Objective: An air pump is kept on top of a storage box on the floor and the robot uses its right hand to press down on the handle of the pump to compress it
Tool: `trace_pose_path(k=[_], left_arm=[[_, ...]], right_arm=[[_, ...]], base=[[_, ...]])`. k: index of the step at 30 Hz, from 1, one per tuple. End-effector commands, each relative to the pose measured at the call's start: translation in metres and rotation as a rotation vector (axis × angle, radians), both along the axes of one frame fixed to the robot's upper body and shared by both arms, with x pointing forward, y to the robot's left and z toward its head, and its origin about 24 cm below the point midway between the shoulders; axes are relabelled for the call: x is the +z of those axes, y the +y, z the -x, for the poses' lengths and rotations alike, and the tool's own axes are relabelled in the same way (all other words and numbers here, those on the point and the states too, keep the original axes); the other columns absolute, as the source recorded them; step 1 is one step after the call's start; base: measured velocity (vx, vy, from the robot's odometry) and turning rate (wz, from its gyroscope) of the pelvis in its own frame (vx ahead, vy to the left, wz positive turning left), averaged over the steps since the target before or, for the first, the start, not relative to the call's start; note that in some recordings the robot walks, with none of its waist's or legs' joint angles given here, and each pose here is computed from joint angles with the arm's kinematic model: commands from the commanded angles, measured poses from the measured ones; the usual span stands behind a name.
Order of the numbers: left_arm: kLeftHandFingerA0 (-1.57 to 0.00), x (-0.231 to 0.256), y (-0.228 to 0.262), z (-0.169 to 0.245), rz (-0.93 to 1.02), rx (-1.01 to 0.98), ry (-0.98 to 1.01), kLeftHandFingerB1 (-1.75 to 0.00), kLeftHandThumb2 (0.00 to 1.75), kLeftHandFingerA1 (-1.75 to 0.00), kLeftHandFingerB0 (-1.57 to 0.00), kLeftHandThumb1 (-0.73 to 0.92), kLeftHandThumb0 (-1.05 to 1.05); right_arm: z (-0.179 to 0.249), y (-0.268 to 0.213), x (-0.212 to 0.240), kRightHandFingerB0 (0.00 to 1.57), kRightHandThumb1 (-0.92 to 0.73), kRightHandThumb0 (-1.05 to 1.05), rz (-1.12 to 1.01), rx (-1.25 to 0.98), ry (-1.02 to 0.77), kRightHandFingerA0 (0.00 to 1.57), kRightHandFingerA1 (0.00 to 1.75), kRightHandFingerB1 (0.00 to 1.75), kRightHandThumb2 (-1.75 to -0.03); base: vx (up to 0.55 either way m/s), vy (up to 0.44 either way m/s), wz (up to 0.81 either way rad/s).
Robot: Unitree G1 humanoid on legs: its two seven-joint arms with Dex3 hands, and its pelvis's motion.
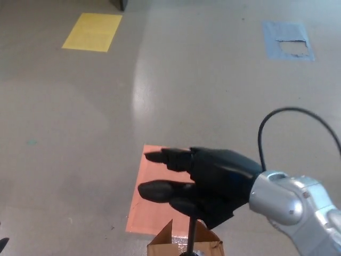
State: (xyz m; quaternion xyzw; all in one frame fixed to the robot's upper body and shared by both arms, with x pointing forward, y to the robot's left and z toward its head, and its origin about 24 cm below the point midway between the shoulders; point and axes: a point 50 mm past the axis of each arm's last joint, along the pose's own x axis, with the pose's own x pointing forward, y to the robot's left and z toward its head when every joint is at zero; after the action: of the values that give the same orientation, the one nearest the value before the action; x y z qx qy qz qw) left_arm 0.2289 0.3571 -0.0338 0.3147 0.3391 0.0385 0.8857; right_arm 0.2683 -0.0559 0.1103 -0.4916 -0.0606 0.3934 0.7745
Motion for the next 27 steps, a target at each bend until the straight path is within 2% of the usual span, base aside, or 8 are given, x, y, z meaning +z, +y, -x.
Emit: trace_pose_path(k=[1, 6, 11, 18, 27], left_arm=[[-0.26, 0.005, 0.006, 0.001, -0.014, -0.007, -0.011, -0.30, 0.66, -0.34, -0.20, 0.87, -0.59], [-0.27, 0.006, 0.006, 0.000, -0.003, -0.012, -0.019, -0.30, 0.66, -0.34, -0.19, 0.87, -0.58], [-0.27, 0.008, 0.006, -0.003, -0.005, -0.012, -0.027, -0.29, 0.65, -0.34, -0.19, 0.87, -0.59], [-0.27, 0.010, 0.005, -0.005, -0.018, -0.025, -0.030, -0.30, 0.66, -0.34, -0.20, 0.88, -0.58], [-0.27, 0.005, 0.003, 0.000, -0.015, -0.027, -0.030, -0.30, 0.65, -0.34, -0.21, 0.86, -0.57]], right_arm=[[0.005, 0.005, -0.049, 0.00, -0.80, -0.83, 0.108, -0.012, 0.074, 0.00, 0.21, 0.19, -1.12], [0.008, 0.004, -0.109, 0.00, -0.80, -0.85, 0.233, -0.066, 0.182, 0.00, 0.18, 0.16, -1.12], [0.007, -0.004, -0.146, 0.00, -0.79, -0.85, 0.311, -0.150, 0.237, 0.00, 0.17, 0.16, -1.11], [0.001, -0.013, -0.172, 0.00, -0.84, -0.87, 0.396, -0.261, 0.260, 0.00, 0.17, 0.13, -1.14], [0.011, -0.019, -0.196, 0.02, -0.81, -0.84, 0.432, -0.336, 0.268, 0.02, 0.18, 0.16, -1.11]], base=[[0.00, 0.000, 0.00], [0.00, 0.000, 0.00], [0.00, 0.000, 0.00], [0.00, 0.000, 0.00], [0.00, 0.000, 0.00]])
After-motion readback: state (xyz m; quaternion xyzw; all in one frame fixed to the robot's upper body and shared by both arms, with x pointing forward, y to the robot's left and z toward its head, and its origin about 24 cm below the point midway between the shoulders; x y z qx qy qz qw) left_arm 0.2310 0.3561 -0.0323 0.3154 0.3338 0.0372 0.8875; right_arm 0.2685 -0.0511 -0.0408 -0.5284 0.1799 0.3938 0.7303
